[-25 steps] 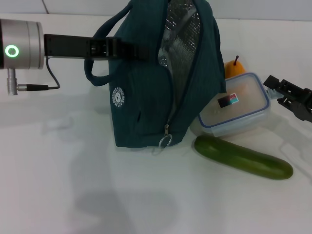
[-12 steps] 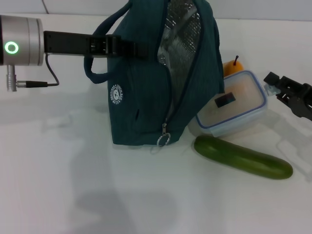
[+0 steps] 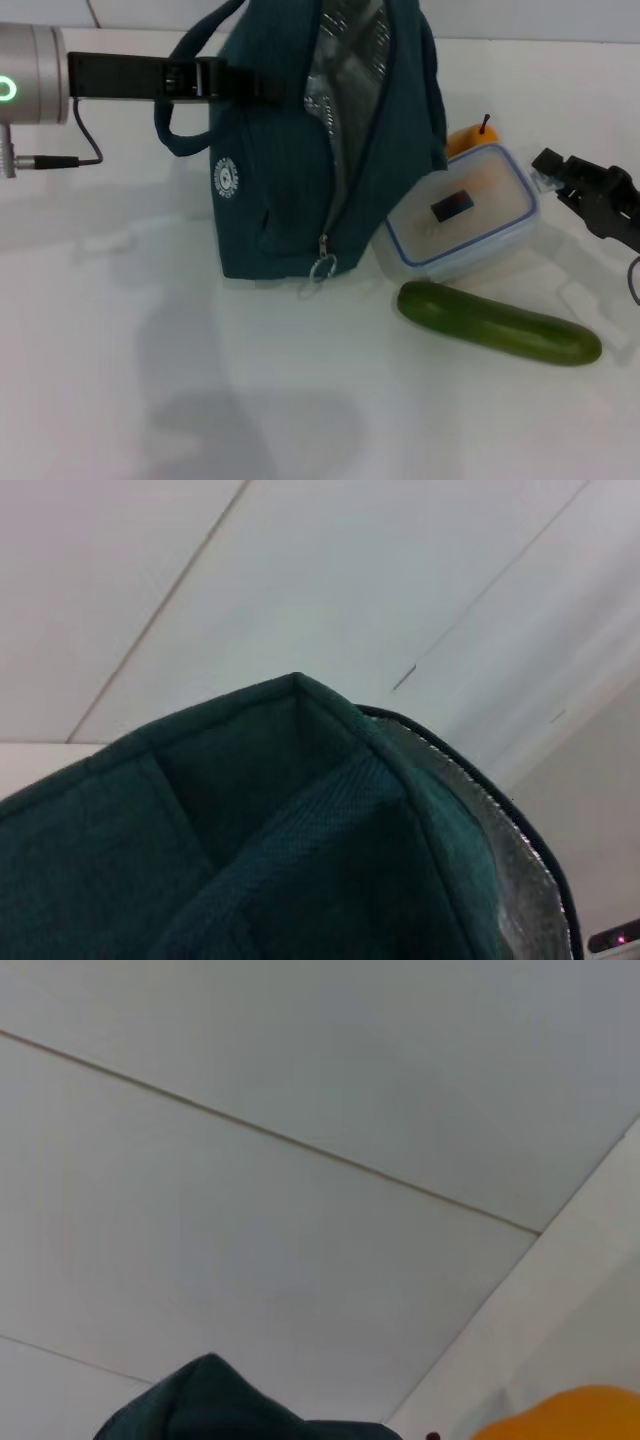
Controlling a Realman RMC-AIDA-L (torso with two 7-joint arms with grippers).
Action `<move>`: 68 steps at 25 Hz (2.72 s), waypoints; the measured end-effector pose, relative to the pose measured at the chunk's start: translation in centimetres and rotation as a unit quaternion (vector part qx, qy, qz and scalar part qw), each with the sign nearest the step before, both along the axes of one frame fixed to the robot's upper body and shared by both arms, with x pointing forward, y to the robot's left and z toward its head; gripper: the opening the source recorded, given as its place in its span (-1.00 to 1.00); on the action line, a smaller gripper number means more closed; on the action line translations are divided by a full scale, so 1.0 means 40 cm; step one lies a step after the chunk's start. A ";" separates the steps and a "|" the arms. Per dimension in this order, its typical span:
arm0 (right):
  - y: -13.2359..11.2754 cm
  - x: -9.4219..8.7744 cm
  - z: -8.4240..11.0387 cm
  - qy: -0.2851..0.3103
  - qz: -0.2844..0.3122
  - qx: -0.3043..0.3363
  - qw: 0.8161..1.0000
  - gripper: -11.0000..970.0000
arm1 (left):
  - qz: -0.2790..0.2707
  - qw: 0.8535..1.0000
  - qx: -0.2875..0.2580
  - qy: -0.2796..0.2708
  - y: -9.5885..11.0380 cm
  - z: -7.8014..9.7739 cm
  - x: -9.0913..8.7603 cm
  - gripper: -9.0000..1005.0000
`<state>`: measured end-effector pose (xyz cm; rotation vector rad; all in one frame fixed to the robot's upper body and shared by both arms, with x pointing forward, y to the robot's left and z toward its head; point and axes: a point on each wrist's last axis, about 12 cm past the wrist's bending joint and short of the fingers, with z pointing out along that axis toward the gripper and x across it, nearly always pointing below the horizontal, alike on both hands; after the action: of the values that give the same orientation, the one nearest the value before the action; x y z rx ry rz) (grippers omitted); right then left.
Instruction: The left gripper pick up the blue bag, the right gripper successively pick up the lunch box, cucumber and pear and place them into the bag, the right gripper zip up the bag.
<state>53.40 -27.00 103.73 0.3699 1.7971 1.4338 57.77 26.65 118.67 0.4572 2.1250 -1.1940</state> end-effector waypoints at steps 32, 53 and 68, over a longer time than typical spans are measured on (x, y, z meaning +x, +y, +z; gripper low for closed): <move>0.019 0.002 0.010 -0.003 0.030 0.006 1.000 -0.51 | -0.006 1.000 -0.009 0.004 -0.007 -0.013 0.009 -0.90; -0.017 -0.023 0.018 -0.006 0.001 0.055 0.998 -0.78 | -0.005 1.000 -0.016 0.001 -0.004 -0.009 0.008 -0.90; -0.108 -0.123 0.009 -0.021 -0.068 0.122 0.990 -0.78 | -0.003 1.000 -0.018 0.002 0.002 -0.011 0.006 -0.90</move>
<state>48.50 -31.33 104.08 0.5721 1.5358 1.5544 58.01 26.74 118.22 0.4448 2.1034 -1.2368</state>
